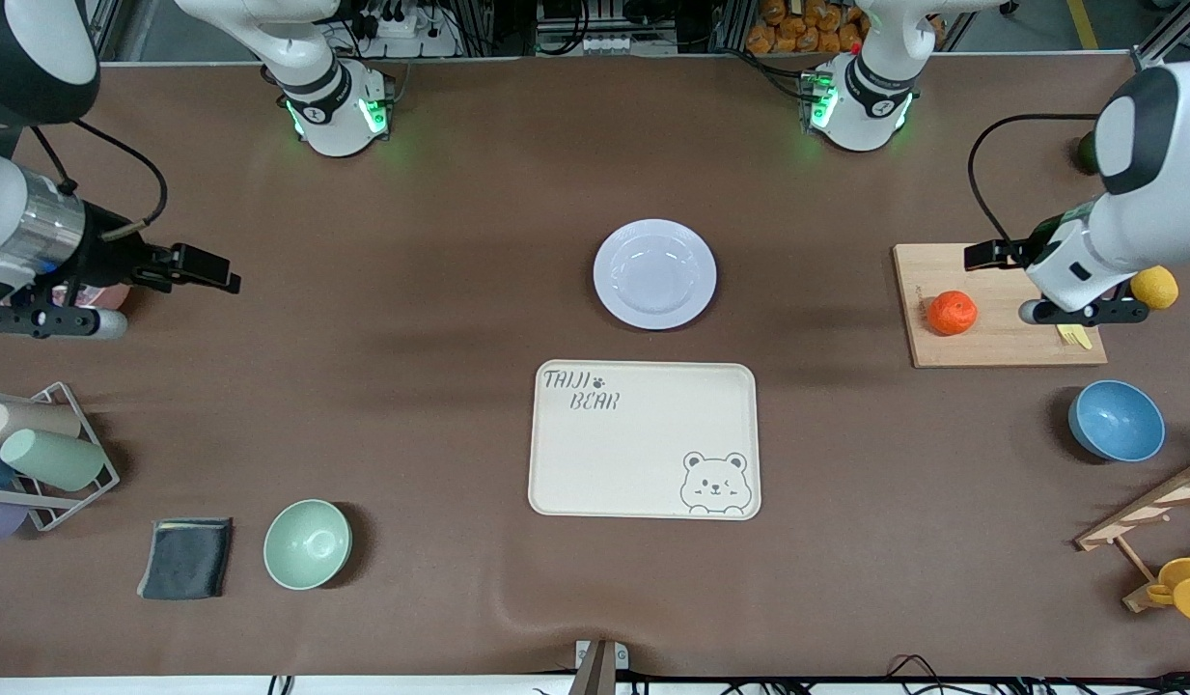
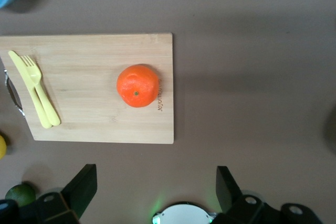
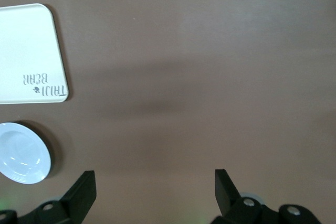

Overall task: Place orange and plate with both arms
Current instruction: 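Lower the left gripper over the orange while the right gripper reaches out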

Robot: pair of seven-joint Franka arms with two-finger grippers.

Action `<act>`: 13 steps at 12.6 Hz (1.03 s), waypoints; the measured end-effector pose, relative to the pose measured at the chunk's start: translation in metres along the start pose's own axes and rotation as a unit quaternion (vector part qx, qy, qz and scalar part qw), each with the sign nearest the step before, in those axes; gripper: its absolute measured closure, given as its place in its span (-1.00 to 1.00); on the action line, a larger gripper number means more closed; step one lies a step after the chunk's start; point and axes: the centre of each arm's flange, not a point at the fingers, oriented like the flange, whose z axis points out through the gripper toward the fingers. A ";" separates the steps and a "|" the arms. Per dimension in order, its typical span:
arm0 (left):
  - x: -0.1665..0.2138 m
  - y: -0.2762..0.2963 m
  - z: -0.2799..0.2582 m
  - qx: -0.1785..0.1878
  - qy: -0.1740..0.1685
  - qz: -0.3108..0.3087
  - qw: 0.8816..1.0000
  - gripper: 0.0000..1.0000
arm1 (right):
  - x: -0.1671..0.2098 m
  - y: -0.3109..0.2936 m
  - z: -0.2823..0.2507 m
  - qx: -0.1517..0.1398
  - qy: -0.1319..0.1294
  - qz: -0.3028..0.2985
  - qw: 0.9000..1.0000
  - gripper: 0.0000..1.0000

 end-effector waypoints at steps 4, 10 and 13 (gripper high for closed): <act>0.000 -0.018 0.066 0.014 0.017 -0.004 1.000 -1.00 | 0.002 -0.011 0.025 0.016 -0.010 -0.004 1.000 -1.00; 0.013 -0.025 0.123 0.043 0.029 0.101 0.994 -1.00 | -0.001 -0.013 0.052 0.042 -0.040 0.004 0.998 -1.00; 0.022 -0.046 0.146 0.035 0.030 0.117 0.992 -1.00 | -0.002 -0.017 0.063 0.078 -0.053 0.013 0.995 -1.00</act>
